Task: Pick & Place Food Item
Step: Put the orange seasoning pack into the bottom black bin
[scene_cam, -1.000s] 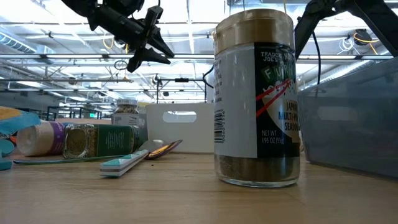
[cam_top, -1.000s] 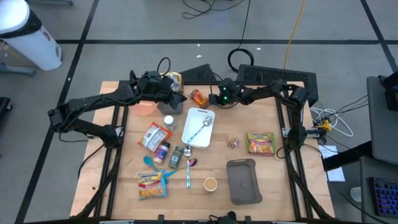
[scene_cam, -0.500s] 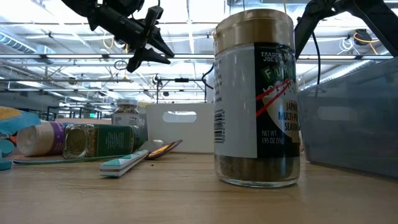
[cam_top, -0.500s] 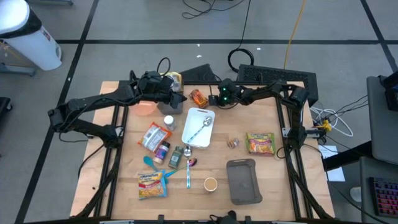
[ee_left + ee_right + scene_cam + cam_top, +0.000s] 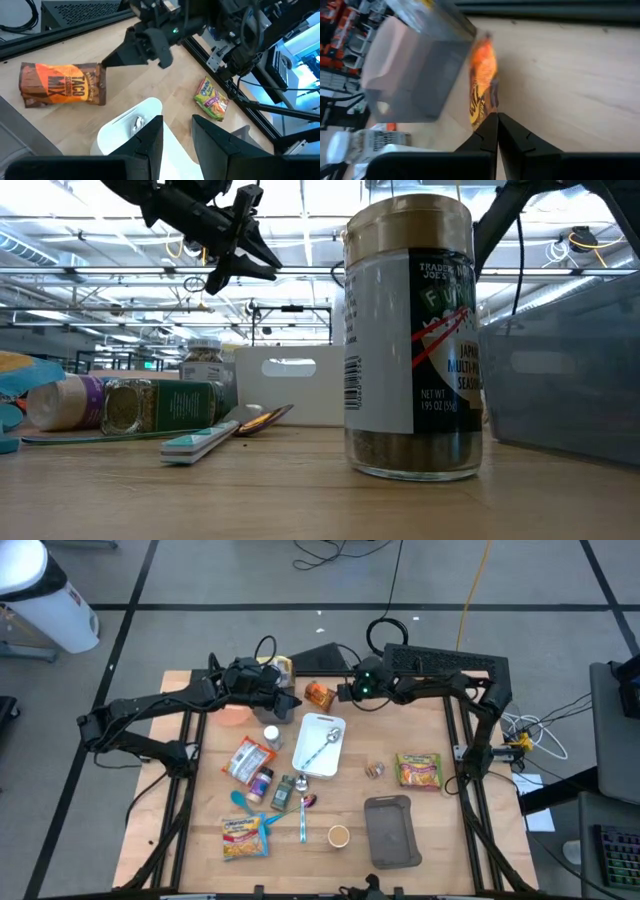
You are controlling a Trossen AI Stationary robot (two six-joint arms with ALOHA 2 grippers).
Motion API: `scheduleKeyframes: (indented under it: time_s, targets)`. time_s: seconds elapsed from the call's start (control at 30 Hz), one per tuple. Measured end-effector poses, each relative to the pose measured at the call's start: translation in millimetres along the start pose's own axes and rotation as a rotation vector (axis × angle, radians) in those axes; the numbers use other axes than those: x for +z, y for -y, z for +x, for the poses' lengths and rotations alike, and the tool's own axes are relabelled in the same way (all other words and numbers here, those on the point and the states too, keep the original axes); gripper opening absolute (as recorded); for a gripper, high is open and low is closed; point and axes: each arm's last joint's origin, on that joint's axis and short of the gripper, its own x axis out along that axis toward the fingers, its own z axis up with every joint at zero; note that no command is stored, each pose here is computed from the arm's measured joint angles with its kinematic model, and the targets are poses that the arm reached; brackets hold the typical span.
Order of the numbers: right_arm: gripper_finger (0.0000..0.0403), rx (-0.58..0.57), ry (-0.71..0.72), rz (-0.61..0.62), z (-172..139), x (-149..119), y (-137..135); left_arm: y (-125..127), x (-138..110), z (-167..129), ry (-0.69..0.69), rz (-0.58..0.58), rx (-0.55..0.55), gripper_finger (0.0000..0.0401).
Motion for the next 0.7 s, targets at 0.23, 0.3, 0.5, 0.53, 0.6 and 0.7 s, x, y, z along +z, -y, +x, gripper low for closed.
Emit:
scheduleKeyframes:
  time_s: [0.23, 0.3, 0.5, 0.53, 0.6, 0.7]
  targets:
    - [0.0, 0.037, 0.032, -0.063, -17, 8, -15, 0, 0, 0, 0.0, 0.007, 0.0, 0.0108]
    - [0.0, 0.057, 0.026, -0.069, -21, 10, -18, 0, 0, 0, 0.001, 0.007, 0.0, 0.0108]
    - [0.0, 0.086, 0.057, -0.086, -32, 15, -27, 0, 0, 0, 0.001, 0.008, 0.001, 0.0108]
    - [0.0, 0.09, 0.061, -0.089, -33, 16, -28, 0, 0, 0, 0.003, 0.008, 0.002, 0.0108]
    - [0.0, 0.097, 0.065, -0.092, -36, 17, -30, 0, 0, 0, 0.006, 0.008, 0.006, 0.0108]
    - [0.0, 0.114, 0.084, -0.1, -43, 20, -35, 0, 1, 0, 0.012, 0.01, 0.004, 0.0108]
